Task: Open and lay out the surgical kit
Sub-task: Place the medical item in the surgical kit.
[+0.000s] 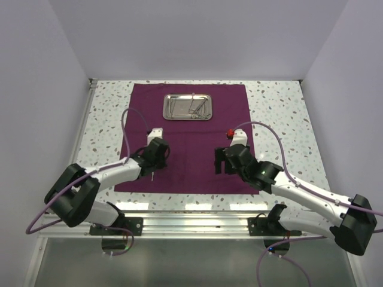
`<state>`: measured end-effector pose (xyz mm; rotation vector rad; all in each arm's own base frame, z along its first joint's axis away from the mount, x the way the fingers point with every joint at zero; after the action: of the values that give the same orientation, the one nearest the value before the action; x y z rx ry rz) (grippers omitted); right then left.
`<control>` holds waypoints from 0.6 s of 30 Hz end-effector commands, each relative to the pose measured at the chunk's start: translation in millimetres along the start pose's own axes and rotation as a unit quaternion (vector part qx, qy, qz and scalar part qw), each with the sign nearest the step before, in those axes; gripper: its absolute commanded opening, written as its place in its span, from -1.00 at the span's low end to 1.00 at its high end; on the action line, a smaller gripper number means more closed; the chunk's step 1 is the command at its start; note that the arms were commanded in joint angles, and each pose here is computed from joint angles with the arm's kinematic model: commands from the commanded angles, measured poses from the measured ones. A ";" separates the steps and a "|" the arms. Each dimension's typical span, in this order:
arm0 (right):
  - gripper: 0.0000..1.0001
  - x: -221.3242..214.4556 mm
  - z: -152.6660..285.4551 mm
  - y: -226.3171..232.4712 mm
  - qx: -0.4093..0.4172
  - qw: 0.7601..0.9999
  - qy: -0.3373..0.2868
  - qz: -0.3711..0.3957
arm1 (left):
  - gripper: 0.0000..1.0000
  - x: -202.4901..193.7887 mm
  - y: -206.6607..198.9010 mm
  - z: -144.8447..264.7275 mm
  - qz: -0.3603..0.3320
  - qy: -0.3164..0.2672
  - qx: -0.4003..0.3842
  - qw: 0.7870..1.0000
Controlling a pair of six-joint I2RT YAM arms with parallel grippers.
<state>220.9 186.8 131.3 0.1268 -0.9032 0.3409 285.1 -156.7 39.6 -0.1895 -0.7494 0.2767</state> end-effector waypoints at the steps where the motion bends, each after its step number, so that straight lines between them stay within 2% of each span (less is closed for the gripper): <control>1: 0.69 10.4 6.9 5.4 0.022 0.999 -0.026 -0.018 | -1.00 1.0 27.4 18.8 0.054 -0.054 0.060 0.995; 8: 0.69 10.4 10.2 5.8 0.028 0.999 -0.030 -0.020 | -1.00 -14.2 39.7 35.5 0.059 -0.054 0.093 0.992; 9: 0.69 10.3 10.2 5.9 0.029 0.999 -0.030 -0.021 | -0.94 -15.3 41.1 36.1 0.060 -0.053 0.098 0.992; 11: 0.69 9.7 9.7 7.5 0.033 0.999 -0.030 -0.020 | -0.51 -15.7 44.6 36.6 0.058 -0.055 0.107 0.991; 12: 0.69 9.8 10.1 8.2 0.036 0.999 -0.029 -0.020 | 0.04 -16.1 44.6 36.8 0.057 -0.054 0.107 0.991; 13: 0.69 10.1 10.4 8.2 0.036 0.999 -0.029 -0.021 | 0.31 -14.9 42.0 37.6 0.058 -0.055 0.105 0.991; 14: 0.69 10.4 10.6 7.9 0.035 0.999 -0.030 -0.021 | 0.69 -12.9 40.1 39.1 0.057 -0.058 0.104 0.991; 15: 0.68 10.6 10.7 7.1 0.034 0.999 -0.031 -0.021 | 0.98 -11.7 40.4 41.3 0.053 -0.058 0.107 0.991; 18: 0.69 11.1 12.3 6.1 0.033 0.999 -0.033 -0.021 | 0.99 18.1 23.7 49.1 0.055 -0.092 0.102 0.989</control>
<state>214.8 187.8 137.3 0.1759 -0.9174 0.3447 236.5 -120.1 41.5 -0.0035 -0.7774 0.4315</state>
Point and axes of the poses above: each gripper's point midway between its finger pads, its own z axis back along the fingers, its own y axis along the line the jaws close on, x = y × z, the point moved 1 cm from there along z, back along the fingers, and after that the axes turned 13 degrees about z, right-handed, at the moved point
